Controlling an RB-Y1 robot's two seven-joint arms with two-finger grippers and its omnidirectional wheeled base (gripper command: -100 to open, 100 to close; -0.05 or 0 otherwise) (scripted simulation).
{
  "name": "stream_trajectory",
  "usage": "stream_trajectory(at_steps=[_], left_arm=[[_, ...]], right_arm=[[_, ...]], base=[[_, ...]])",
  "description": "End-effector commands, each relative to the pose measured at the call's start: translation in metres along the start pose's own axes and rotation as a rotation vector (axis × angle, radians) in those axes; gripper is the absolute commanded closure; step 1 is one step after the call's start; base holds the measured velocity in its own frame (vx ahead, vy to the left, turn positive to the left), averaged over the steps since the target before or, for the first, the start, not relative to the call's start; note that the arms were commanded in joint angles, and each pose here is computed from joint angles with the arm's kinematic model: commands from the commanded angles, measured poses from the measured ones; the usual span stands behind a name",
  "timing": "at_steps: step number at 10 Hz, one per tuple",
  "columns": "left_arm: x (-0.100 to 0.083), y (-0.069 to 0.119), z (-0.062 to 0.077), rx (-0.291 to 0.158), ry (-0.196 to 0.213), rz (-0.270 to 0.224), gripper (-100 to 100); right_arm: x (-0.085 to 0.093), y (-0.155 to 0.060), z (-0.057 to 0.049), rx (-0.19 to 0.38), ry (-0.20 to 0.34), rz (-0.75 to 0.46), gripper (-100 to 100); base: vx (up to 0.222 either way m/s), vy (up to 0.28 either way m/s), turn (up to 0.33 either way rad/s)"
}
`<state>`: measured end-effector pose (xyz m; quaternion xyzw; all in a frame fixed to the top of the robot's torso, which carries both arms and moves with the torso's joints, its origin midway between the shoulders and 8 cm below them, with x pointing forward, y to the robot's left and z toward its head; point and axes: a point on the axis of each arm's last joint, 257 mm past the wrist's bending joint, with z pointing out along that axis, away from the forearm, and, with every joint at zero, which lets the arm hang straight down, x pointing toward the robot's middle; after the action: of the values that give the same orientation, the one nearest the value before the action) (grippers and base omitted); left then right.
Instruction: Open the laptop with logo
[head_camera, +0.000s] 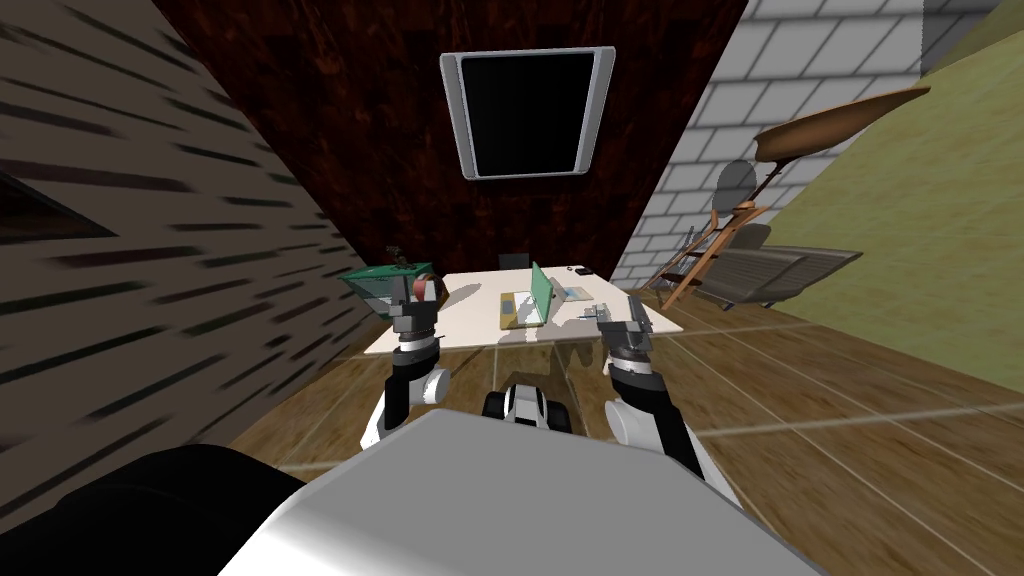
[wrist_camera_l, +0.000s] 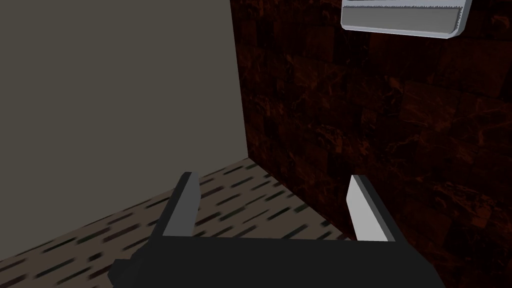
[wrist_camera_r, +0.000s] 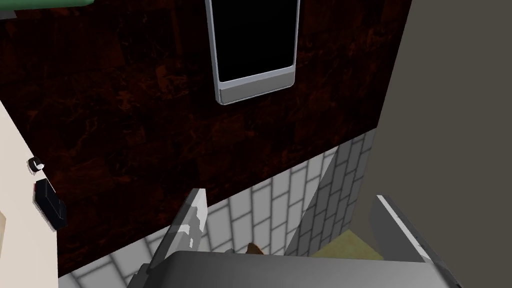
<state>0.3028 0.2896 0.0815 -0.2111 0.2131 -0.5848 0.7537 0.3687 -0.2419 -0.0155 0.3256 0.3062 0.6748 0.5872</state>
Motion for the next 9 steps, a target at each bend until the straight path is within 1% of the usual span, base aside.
stream_trajectory(at_steps=[1, 2, 3, 4, 5, 6, 7, 8, 9], left_arm=[[0.000, 0.000, 0.000, 0.000, 0.000, 0.000, 0], [0.000, 0.000, 0.000, 0.000, 0.000, 0.000, 0], [0.000, 0.000, 0.000, 0.000, 0.000, 0.000, 0], [0.000, 0.000, 0.000, 0.000, 0.000, 0.000, 0], [0.000, 0.000, 0.000, 0.000, 0.000, 0.000, 0], [0.000, 0.000, 0.000, 0.000, 0.000, 0.000, 0], [0.000, 0.000, 0.000, 0.000, 0.000, 0.000, 0], [0.000, 0.000, 0.000, 0.000, 0.000, 0.000, 0], [0.000, 0.000, 0.000, 0.000, 0.000, 0.000, 0]], right_arm=[[0.000, -0.005, -0.003, 0.007, -0.006, 0.110, -100], [-0.001, -0.009, -0.005, 0.011, -0.013, 0.167, -100], [-0.001, -0.009, -0.005, 0.011, -0.013, 0.180, -100], [-0.002, -0.012, -0.007, 0.014, -0.023, 0.248, -100], [-0.002, -0.012, -0.007, 0.014, -0.023, 0.254, -100], [-0.002, -0.015, -0.010, 0.015, -0.035, 0.327, -100], [-0.002, -0.015, -0.010, 0.015, -0.035, 0.331, -100], [-0.004, -0.019, -0.012, 0.016, -0.048, 0.407, -100], [-0.004, -0.019, -0.012, 0.016, -0.048, 0.412, -100]], base=[[0.012, -0.004, 0.046], [0.018, -0.004, 0.099], [0.014, -0.004, 0.038], [0.013, -0.005, 0.045], [0.011, -0.005, 0.042], [0.015, -0.005, 0.075], [0.012, -0.005, 0.040], [0.014, -0.004, 0.066], [0.011, -0.004, 0.039]])
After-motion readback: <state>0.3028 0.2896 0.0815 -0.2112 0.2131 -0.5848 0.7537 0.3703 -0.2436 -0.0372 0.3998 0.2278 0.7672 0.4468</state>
